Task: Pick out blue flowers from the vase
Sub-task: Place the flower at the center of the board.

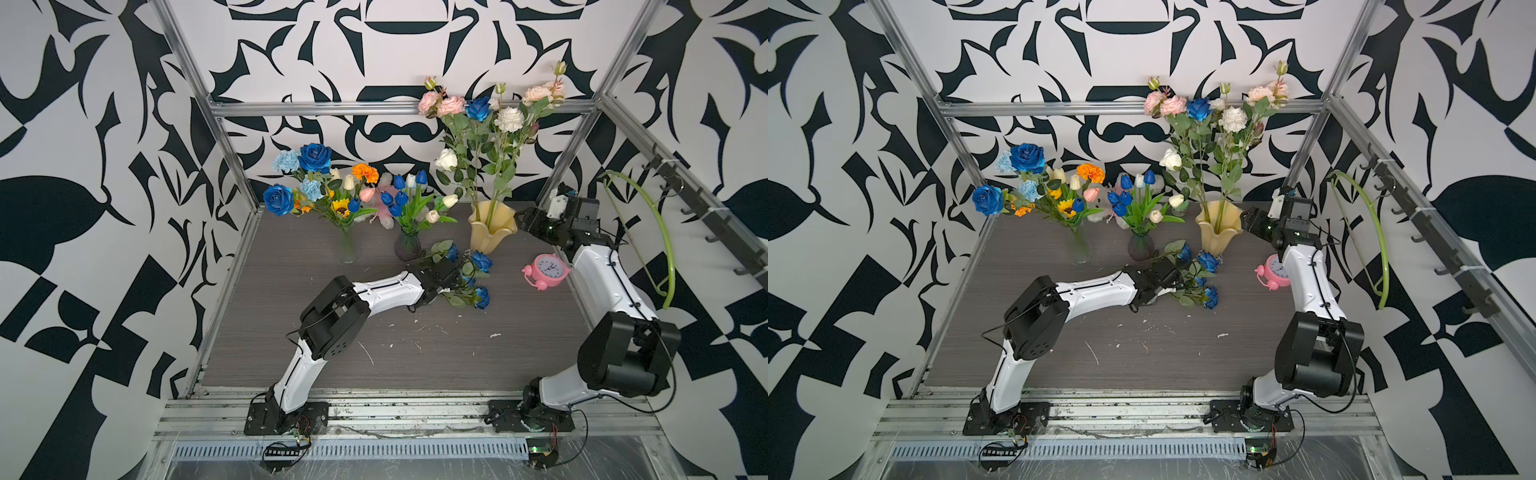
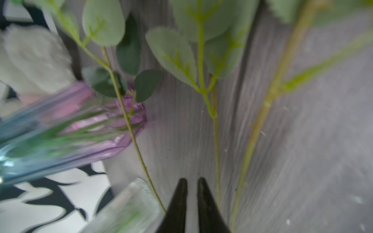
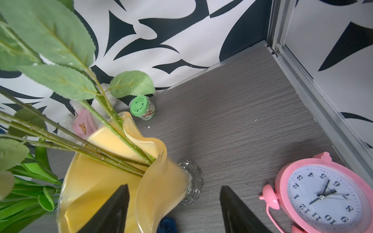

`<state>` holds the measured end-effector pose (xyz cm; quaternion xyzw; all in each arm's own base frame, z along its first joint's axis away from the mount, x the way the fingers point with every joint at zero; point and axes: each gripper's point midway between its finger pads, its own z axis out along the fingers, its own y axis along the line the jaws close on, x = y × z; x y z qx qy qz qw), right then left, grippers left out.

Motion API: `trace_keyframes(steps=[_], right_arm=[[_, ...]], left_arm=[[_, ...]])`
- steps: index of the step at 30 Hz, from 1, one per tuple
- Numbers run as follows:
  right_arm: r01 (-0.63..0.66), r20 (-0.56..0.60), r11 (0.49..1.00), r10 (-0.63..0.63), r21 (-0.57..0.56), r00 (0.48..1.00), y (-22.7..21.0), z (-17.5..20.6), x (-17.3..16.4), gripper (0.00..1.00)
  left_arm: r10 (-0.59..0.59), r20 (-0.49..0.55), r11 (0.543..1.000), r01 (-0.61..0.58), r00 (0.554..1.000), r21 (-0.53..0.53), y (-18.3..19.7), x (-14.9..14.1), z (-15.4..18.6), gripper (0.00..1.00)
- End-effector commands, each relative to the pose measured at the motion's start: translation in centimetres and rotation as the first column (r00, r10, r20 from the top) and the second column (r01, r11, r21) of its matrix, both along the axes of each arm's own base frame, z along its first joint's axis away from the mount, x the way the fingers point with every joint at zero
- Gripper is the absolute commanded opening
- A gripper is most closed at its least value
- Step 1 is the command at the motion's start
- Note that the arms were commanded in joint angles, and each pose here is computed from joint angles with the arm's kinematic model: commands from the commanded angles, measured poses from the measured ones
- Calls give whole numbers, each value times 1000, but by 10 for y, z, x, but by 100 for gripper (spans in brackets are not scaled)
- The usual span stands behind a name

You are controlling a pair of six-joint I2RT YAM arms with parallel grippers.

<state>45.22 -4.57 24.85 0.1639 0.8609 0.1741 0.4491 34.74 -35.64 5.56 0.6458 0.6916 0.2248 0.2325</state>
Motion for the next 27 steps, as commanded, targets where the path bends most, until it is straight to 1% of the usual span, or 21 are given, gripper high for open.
trace_keyframes(steps=[1,3,8,11,14,17,19,22,25,27], right_arm=[[-5,88,999,8,-37,996,0,37,2,70],[6,89,999,-2,-42,996,-2,37,0,71],[-2,96,1000,4,-27,995,2,36,-2,71],[-7,89,1000,9,-25,996,3,34,-1,71],[-16,98,1000,18,-24,995,5,36,0,71],[-29,97,999,30,-16,995,6,36,1,71],[-27,96,999,29,-16,995,6,35,2,71],[-31,98,999,33,-18,995,7,35,1,71],[-40,106,999,41,-20,994,8,38,1,71],[-66,135,998,68,-21,989,13,44,0,71]], left_arm=[[9,11,996,-8,1000,-89,-13,7,8,25],[21,1,994,-21,1000,-105,-12,8,5,36],[51,8,988,-49,999,-144,-15,11,11,42],[58,31,983,-52,998,-174,-17,13,24,47],[46,71,975,-29,996,-221,-22,13,52,50],[28,117,953,9,993,-304,-33,10,95,61],[20,128,934,27,992,-357,-41,5,122,65],[4,131,887,57,991,-459,-55,-3,161,70],[-15,137,819,90,991,-566,-70,-7,198,73],[-27,144,759,114,989,-641,-82,-9,225,76]])
